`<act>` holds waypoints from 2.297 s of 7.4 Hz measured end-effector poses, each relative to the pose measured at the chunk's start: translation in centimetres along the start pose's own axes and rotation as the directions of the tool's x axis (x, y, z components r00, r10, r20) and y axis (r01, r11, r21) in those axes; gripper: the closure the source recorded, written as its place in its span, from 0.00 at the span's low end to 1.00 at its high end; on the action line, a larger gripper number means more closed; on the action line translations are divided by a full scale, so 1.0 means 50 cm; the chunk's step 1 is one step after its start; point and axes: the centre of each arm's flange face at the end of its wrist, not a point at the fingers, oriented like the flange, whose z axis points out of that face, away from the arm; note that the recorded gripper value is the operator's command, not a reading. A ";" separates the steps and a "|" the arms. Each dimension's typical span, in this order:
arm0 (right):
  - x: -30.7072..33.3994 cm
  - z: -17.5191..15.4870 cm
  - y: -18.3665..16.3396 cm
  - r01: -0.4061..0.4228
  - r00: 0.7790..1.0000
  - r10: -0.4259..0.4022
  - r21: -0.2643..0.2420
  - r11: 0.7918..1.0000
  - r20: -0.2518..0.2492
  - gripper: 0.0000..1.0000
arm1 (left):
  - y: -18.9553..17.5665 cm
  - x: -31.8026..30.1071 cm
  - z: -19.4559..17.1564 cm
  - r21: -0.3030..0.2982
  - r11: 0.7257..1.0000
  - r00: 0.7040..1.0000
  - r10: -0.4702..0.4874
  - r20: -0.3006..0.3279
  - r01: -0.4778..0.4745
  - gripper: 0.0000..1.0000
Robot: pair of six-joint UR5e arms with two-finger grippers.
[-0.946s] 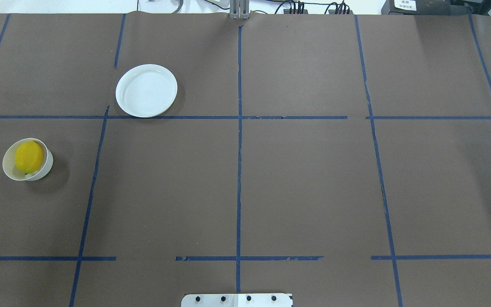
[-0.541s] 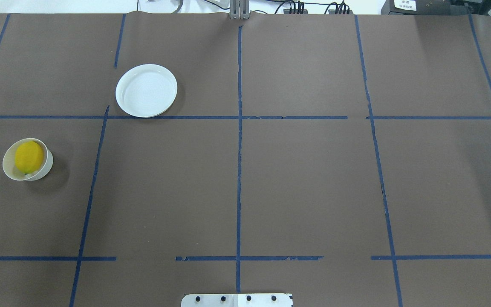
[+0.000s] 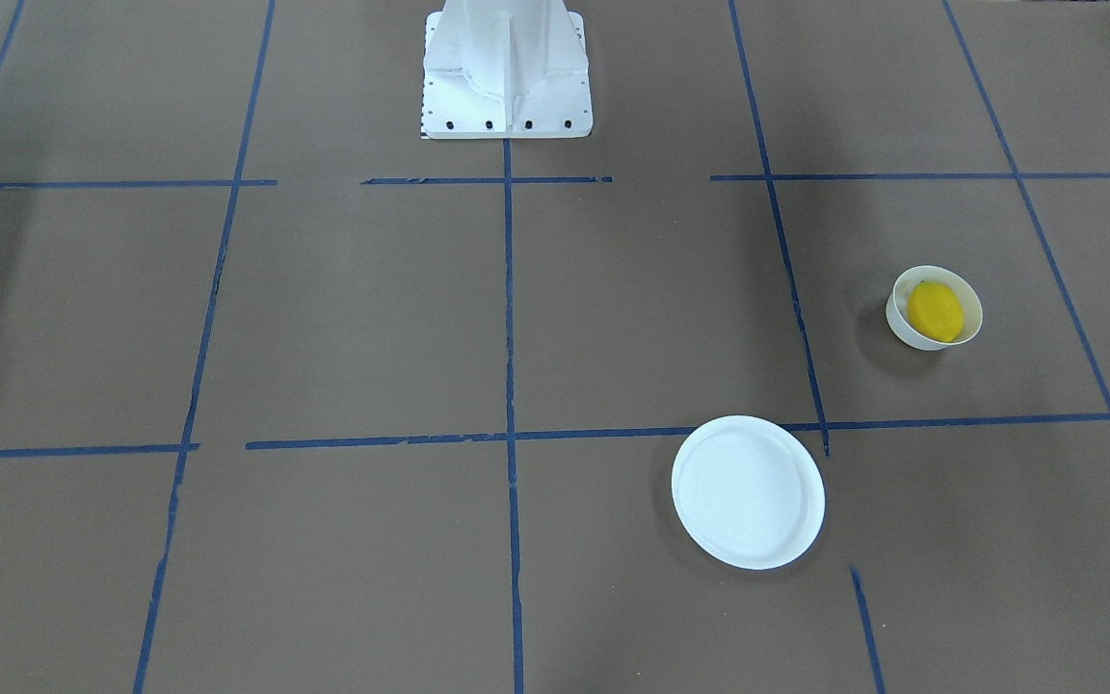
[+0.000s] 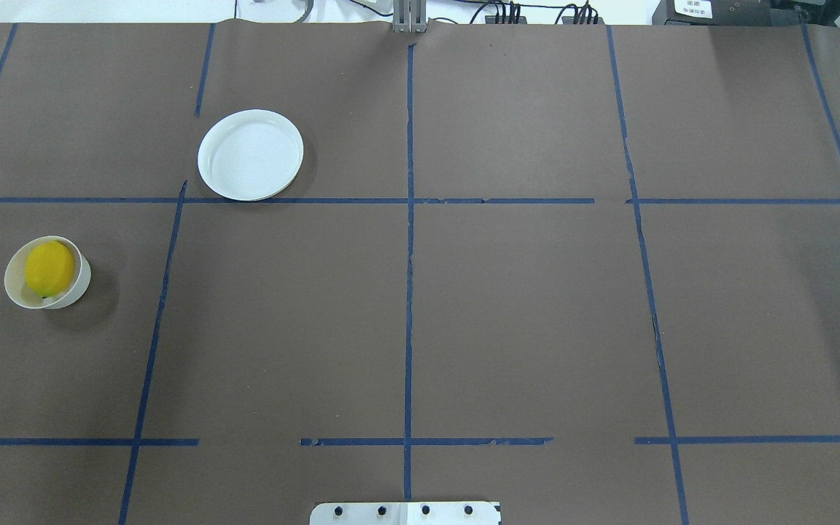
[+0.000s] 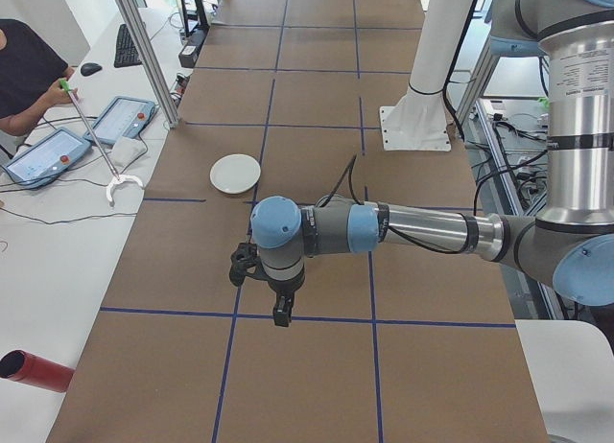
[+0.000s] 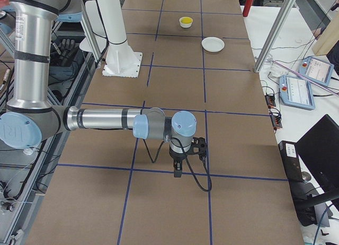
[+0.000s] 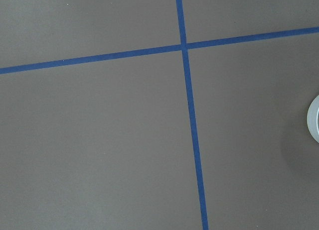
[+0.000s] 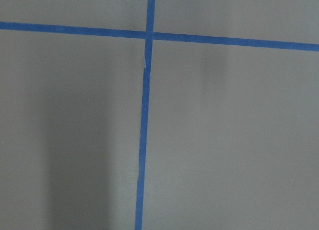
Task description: Move lemon from plate to bowl
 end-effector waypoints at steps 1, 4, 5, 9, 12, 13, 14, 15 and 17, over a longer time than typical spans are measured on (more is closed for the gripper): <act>0.000 0.000 0.000 0.000 1.000 0.000 0.000 1.000 0.000 0.00 | 0.001 -0.002 0.003 -0.002 1.000 1.000 -0.002 -0.002 0.002 0.00; 0.000 0.000 0.000 0.000 1.000 0.000 0.000 1.000 0.000 0.00 | 0.001 -0.002 0.004 -0.002 1.000 1.000 -0.002 -0.004 0.002 0.00; 0.000 0.000 0.000 0.000 1.000 0.000 0.000 1.000 0.000 0.00 | 0.000 -0.001 0.003 0.000 1.000 1.000 -0.002 -0.004 0.002 0.00; 0.000 0.000 0.000 0.000 1.000 0.000 0.000 1.000 0.000 0.00 | -0.002 -0.002 0.003 0.000 1.000 1.000 -0.009 -0.005 0.009 0.00; 0.000 0.000 0.000 0.000 1.000 0.000 0.000 1.000 0.000 0.00 | 0.002 -0.006 0.011 -0.012 0.999 0.999 -0.039 -0.019 0.039 0.00; 0.000 0.000 0.000 0.000 1.000 0.000 0.000 1.000 0.000 0.00 | 0.004 -0.006 0.012 -0.012 0.998 0.998 -0.065 -0.027 0.065 0.00; 0.000 0.000 0.000 0.000 1.000 0.000 0.000 1.000 0.000 0.00 | 0.006 -0.006 0.013 -0.012 0.997 0.996 -0.082 -0.028 0.081 0.00; 0.000 0.000 0.000 0.000 1.000 0.000 0.000 1.000 0.000 0.00 | 0.008 -0.006 0.014 -0.011 0.996 0.996 -0.087 -0.028 0.087 0.00; 0.000 0.000 0.000 0.000 1.000 0.000 0.000 1.000 0.000 0.00 | 0.007 -0.006 0.013 -0.009 0.996 0.996 -0.087 -0.026 0.087 0.00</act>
